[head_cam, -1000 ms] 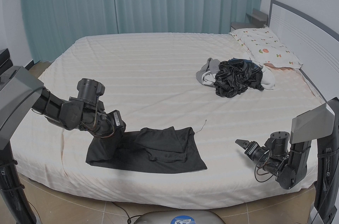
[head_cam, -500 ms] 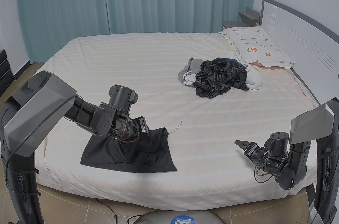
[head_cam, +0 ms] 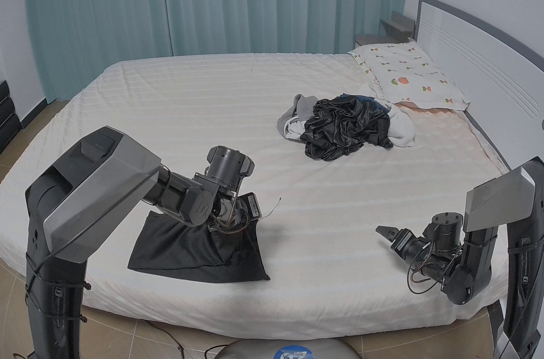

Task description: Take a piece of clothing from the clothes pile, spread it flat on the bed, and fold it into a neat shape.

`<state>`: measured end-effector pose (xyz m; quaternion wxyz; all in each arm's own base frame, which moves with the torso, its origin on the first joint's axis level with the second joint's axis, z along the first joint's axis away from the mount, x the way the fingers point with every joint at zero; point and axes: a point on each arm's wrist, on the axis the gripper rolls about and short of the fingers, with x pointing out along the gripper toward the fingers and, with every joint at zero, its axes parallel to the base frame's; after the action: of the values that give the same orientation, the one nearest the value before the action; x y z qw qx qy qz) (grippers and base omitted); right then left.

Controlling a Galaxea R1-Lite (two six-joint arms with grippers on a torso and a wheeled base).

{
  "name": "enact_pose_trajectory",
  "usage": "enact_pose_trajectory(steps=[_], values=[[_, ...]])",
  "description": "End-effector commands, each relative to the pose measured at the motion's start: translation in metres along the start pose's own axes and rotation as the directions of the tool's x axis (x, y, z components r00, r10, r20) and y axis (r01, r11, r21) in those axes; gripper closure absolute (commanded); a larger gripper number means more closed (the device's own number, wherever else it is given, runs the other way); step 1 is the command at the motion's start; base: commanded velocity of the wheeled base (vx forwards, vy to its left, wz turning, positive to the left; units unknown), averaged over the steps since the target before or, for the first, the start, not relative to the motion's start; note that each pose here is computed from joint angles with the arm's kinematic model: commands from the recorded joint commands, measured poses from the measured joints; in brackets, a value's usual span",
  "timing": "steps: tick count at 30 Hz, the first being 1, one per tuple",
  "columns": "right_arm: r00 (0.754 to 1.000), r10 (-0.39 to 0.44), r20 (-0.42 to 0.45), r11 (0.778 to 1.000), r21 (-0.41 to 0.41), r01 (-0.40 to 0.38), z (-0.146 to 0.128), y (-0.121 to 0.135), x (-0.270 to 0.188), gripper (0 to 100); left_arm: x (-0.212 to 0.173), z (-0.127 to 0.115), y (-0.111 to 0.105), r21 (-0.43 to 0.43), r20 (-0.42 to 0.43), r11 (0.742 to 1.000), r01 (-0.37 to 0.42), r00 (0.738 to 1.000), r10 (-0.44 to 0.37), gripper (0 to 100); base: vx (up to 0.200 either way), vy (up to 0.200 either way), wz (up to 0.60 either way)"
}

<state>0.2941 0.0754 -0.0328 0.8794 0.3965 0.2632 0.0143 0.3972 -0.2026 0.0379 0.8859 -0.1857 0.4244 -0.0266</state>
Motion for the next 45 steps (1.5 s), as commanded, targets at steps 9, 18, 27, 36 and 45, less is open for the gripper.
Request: enact_pose_trajectory(steps=[9,18,27,36,45], values=[[1.0,0.008,0.001,1.0,-0.002,-0.008,-0.001,0.0,0.0,0,-0.049,0.006,0.006,-0.158,-0.032,0.983,0.091,0.995,-0.097,0,0.0,0.0,0.0],[1.0,0.007,0.002,1.0,-0.002,-0.007,-0.001,0.0,0.0,0,-0.08,0.038,0.047,-0.401,0.031,0.835,0.378,0.916,-0.4,0,0.0,0.0,0.0],[1.0,0.007,-0.002,1.0,-0.006,-0.007,-0.002,0.0,0.0,0,-0.068,0.022,0.105,-0.492,-0.003,0.832,0.254,0.956,-0.293,0,0.0,0.0,0.0],[1.0,0.002,-0.009,1.0,-0.02,-0.002,-0.005,-0.001,0.002,0,-0.067,0.025,0.136,-0.575,0.028,0.782,0.241,0.961,-0.276,0,0.0,0.0,0.0],[1.0,0.015,-0.014,0.997,-0.069,-0.016,-0.008,0.003,0.004,0,-0.072,0.023,0.168,-0.613,0.035,0.744,0.268,0.949,-0.314,0,0.0,0.133,0.0]])
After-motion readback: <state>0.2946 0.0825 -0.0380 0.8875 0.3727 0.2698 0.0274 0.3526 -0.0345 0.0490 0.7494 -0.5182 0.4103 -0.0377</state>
